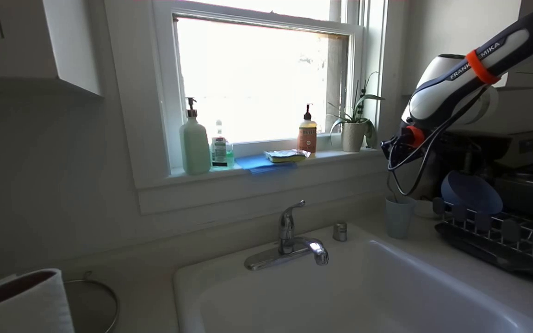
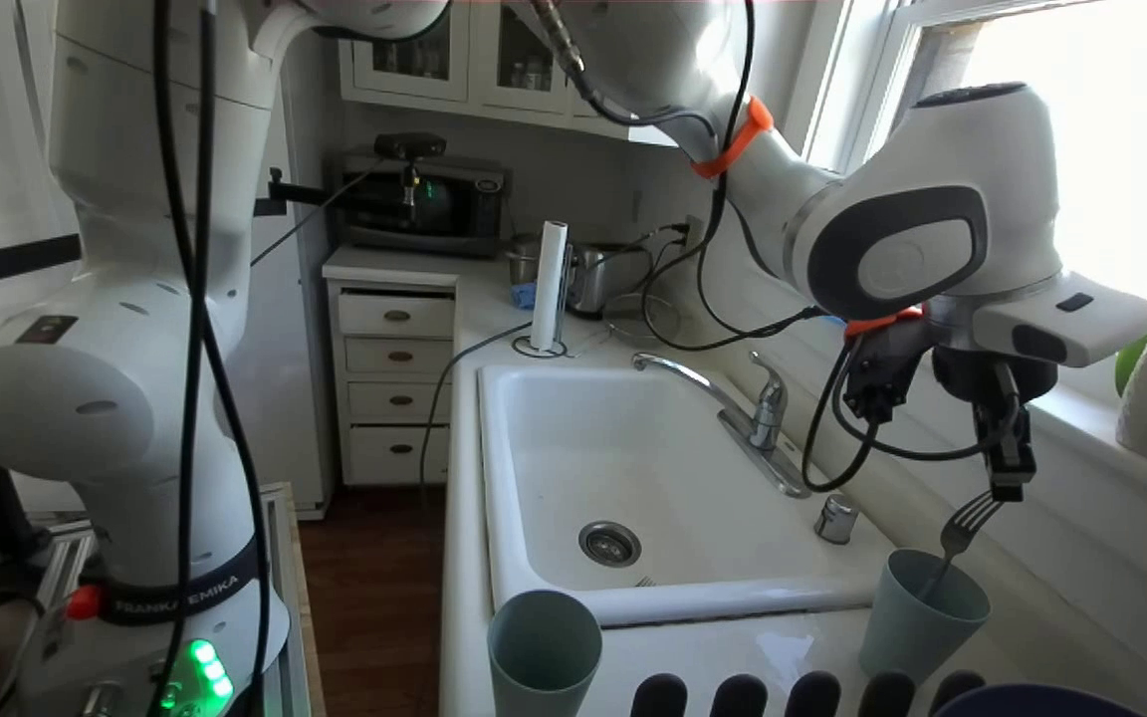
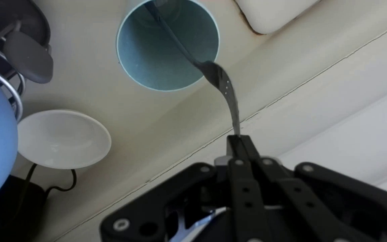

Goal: Move the tap to the left, pick up the fork from the sink and put it in the blue cup on the kitchen counter

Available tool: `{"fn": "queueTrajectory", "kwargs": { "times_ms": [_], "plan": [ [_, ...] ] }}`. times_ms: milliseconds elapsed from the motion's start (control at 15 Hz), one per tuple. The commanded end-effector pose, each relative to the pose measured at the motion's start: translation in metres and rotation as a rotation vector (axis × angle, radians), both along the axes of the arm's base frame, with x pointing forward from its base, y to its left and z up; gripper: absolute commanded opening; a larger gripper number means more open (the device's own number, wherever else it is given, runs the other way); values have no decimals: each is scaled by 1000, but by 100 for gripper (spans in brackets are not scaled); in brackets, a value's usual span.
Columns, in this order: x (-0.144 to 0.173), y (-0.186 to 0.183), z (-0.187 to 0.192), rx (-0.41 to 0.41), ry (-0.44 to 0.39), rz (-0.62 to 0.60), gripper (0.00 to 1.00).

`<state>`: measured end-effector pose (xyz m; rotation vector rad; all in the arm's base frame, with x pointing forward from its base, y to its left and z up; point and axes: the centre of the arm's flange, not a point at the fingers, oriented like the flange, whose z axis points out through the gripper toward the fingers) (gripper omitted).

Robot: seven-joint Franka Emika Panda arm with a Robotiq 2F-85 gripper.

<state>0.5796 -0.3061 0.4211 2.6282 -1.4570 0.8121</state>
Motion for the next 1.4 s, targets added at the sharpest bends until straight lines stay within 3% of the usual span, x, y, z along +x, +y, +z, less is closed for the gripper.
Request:
{"fn": "queueTrajectory", "kwargs": {
  "times_ms": [0, 400, 533, 1200, 1333],
  "plan": [
    [8, -6, -9, 20, 20, -36, 0],
    [14, -7, -22, 22, 55, -37, 0],
    [16, -7, -23, 17, 62, -40, 27],
    [16, 3, -9, 40, 84, -19, 95],
    [14, 7, 7, 37, 85, -7, 100]
  ]
}}
